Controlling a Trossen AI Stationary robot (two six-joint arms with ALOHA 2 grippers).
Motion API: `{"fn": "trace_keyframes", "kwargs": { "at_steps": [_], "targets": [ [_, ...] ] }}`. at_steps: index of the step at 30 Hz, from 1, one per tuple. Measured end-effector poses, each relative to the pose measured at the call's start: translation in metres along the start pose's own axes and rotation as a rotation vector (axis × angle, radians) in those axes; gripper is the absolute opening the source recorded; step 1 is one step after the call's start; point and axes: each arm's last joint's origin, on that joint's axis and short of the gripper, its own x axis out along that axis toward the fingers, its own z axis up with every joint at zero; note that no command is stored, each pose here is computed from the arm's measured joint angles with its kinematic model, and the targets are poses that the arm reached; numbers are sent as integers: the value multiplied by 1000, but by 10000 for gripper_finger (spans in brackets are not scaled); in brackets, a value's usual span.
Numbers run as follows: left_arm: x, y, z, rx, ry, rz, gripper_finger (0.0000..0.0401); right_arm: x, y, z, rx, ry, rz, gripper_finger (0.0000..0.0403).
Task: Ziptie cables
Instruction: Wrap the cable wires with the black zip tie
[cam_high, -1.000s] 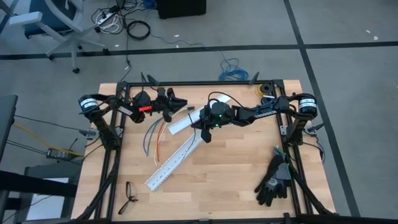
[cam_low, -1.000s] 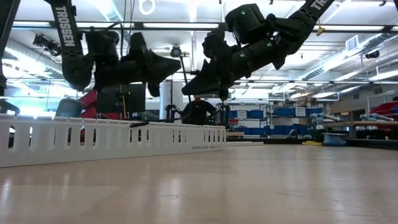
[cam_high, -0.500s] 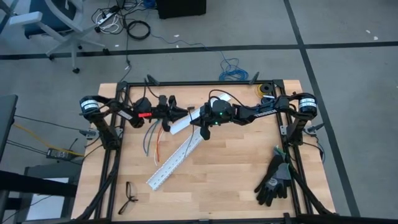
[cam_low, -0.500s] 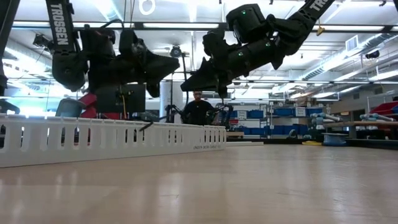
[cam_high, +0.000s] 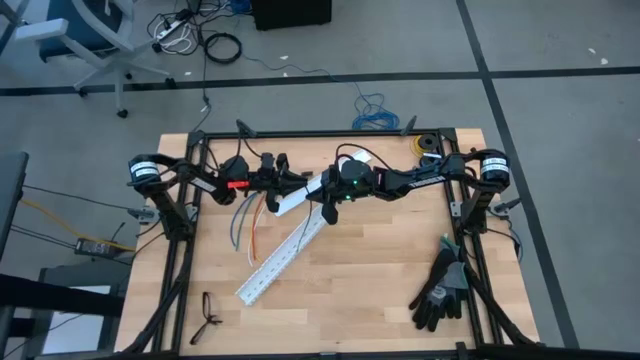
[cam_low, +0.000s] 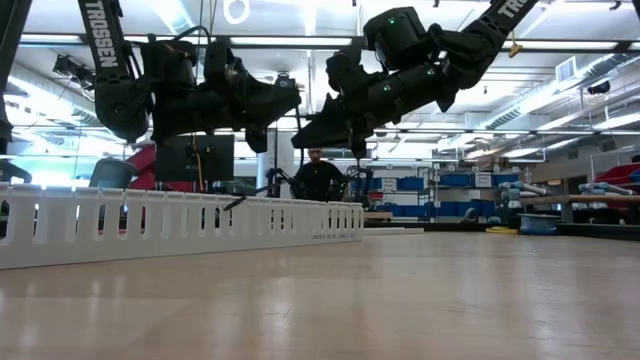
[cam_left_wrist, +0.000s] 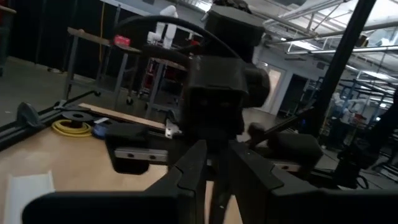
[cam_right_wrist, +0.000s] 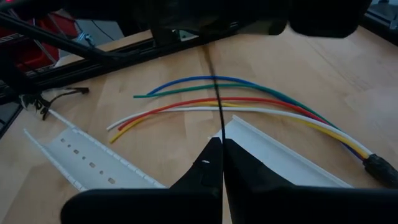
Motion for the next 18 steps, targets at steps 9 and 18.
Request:
{"fn": "trace_keyframes", "kwargs": {
  "at_steps": [9,18],
  "targets": [
    [0,2,-3,11,28,17,76,0,0,2,-3,-24,3,0],
    [-4,9,-5,12,66,41,76,0,-2,0,13,-10,-74,0]
  ]
}}
